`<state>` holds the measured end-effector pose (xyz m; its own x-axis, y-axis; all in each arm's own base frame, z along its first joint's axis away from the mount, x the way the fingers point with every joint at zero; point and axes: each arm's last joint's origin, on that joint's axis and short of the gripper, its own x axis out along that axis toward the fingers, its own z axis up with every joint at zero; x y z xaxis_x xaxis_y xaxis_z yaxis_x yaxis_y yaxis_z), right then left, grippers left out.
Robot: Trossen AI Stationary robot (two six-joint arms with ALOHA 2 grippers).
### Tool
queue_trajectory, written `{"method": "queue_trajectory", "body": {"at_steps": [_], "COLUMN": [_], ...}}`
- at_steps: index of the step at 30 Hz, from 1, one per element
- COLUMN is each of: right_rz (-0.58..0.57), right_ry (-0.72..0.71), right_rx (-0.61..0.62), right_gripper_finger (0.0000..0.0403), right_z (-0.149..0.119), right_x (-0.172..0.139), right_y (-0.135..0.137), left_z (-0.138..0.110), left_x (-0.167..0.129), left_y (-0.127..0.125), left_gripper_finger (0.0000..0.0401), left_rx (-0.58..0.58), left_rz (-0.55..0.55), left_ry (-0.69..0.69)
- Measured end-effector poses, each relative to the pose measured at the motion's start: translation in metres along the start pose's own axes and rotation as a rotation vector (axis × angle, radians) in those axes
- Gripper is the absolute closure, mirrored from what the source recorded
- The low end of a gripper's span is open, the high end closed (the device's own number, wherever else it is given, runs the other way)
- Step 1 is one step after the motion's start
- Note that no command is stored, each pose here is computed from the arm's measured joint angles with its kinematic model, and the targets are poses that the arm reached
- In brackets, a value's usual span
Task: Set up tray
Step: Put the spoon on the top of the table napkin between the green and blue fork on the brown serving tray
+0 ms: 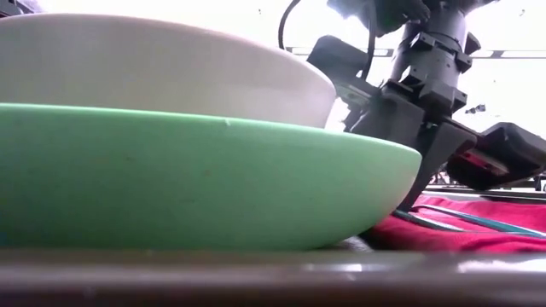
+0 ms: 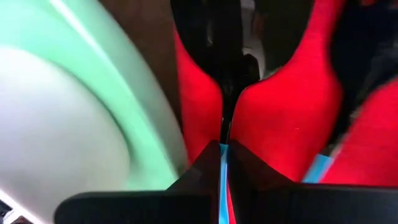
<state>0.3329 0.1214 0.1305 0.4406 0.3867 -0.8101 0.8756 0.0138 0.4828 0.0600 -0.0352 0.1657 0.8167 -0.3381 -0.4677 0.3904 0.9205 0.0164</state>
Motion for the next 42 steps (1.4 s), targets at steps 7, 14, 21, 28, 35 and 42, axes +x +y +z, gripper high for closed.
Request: {"method": "queue_trajectory", "body": {"at_steps": [7, 14, 21, 28, 35, 42], "right_rz": [-0.056, -0.03, -0.028, -0.025, -0.026, -0.026], "right_ry": [-0.025, -0.033, -0.032, -0.023, -0.023, -0.022], "right_rx": [0.004, -0.016, -0.033, -0.06, -0.074, -0.075], "right_gripper_finger": [0.0402, 0.0402, 0.0402, 0.0402, 0.0402, 0.0402], "right_z": [-0.0009, -0.0012, -0.0013, -0.0017, -0.0017, -0.0017], "right_x": [-0.0105, -0.011, -0.011, -0.011, -0.011, -0.0112], "right_y": [-0.0046, -0.0023, -0.0022, -0.0017, -0.0017, -0.0017], "left_z": [0.0, 0.0, 0.0001, 0.0001, 0.0001, 0.0001], "left_x": [0.0, 0.0, 0.0, 0.0, 0.0, 0.0], "left_y": [0.0, 0.0, 0.0, 0.0, 0.0, 0.0], "left_gripper_finger": [0.0329, 0.0329, 0.0329, 0.0329, 0.0329, 0.0329], "left_rx": [0.0, 0.0, 0.0, 0.0, -0.004, -0.004], "left_rz": [0.0, 0.0, 0.0, 0.0, 0.0, 0.0], "left_ry": [0.0, 0.0, 0.0, -0.001, -0.001, -0.001]}}
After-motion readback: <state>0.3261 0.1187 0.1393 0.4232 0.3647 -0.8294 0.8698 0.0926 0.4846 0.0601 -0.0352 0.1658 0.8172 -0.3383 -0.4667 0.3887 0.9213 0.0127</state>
